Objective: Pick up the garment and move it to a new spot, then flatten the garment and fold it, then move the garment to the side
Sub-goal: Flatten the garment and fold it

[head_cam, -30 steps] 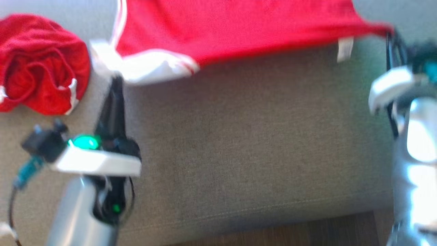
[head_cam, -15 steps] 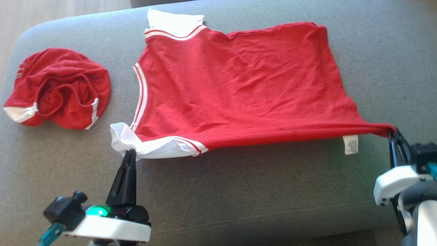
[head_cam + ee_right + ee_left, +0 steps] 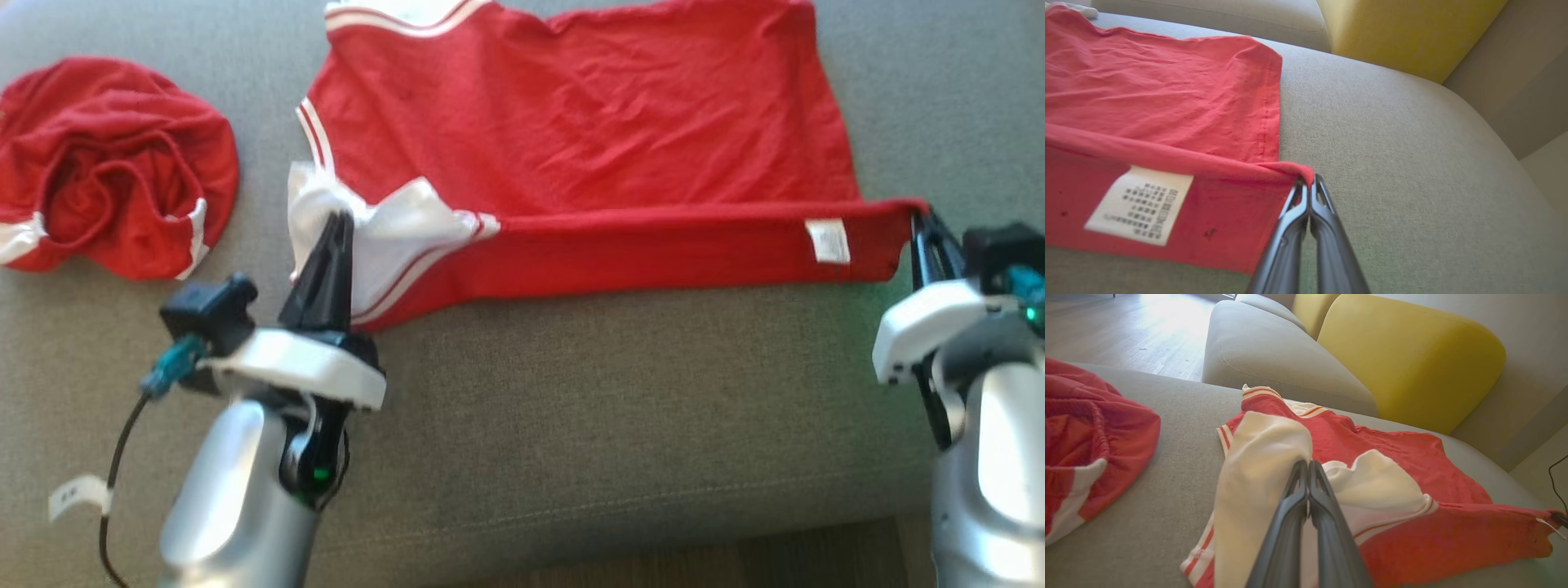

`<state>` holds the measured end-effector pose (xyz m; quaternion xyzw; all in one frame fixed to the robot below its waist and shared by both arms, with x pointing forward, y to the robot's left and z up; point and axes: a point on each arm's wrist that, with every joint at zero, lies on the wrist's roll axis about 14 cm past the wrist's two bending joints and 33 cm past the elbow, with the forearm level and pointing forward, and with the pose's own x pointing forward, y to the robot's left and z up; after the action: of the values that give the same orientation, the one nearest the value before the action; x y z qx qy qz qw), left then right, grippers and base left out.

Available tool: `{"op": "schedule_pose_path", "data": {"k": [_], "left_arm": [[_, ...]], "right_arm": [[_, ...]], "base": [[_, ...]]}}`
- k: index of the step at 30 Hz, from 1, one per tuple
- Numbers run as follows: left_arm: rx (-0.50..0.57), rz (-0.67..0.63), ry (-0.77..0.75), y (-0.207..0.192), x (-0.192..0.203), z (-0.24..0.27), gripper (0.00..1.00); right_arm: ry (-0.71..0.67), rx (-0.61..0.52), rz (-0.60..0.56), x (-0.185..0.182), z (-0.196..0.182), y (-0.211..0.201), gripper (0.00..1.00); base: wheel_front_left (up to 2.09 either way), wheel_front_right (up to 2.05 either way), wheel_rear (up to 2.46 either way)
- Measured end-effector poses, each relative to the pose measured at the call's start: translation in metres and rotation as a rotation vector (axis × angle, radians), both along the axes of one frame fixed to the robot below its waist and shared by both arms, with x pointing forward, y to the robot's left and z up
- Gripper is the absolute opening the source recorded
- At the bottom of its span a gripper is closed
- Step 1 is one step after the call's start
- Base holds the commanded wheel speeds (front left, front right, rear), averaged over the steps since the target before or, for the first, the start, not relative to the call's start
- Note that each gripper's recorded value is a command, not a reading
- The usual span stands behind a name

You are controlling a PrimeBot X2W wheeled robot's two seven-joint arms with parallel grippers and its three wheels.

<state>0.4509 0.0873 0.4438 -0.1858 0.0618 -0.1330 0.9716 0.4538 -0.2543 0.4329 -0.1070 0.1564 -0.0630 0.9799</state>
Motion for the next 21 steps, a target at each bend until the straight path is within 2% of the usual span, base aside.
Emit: {"op": "schedule_pose_path", "data": {"k": [12, 13, 14, 15, 16, 17, 21], "left_arm": [[0.121, -0.01, 0.049, 0.004, 0.034, -0.037, 0.0], [0.125, -0.01, 0.05, 0.004, 0.035, -0.039, 0.0], [0.123, -0.008, 0.054, 0.004, 0.035, -0.04, 0.0], [0.121, -0.006, 0.056, 0.004, 0.034, -0.041, 0.22], [0.118, -0.002, 0.058, 0.005, 0.035, -0.041, 0.72], [0.115, 0.004, 0.056, 0.006, 0.035, -0.04, 1.0], [0.113, 0.027, 0.019, 0.012, 0.039, -0.028, 1.0]], "right_arm": [[-0.04, 0.035, 0.056, 0.048, -0.026, 0.013, 0.02], [-0.04, 0.034, 0.061, 0.05, -0.028, 0.014, 0.1], [-0.04, 0.034, 0.066, 0.052, -0.03, 0.015, 0.45], [-0.042, 0.032, 0.072, 0.053, -0.031, 0.016, 1.0], [-0.049, 0.032, 0.076, 0.055, -0.03, 0.017, 1.0], [-0.061, 0.033, 0.081, 0.057, -0.029, 0.018, 1.0], [-0.093, -0.025, 0.11, 0.062, -0.016, 0.018, 1.0]], "base": [[0.0, 0.0, 0.0], [0.0, 0.0, 0.0], [0.0, 0.0, 0.0], [0.0, 0.0, 0.0], [0.0, 0.0, 0.0], [0.0, 0.0, 0.0], [0.0, 0.0, 0.0]]}}
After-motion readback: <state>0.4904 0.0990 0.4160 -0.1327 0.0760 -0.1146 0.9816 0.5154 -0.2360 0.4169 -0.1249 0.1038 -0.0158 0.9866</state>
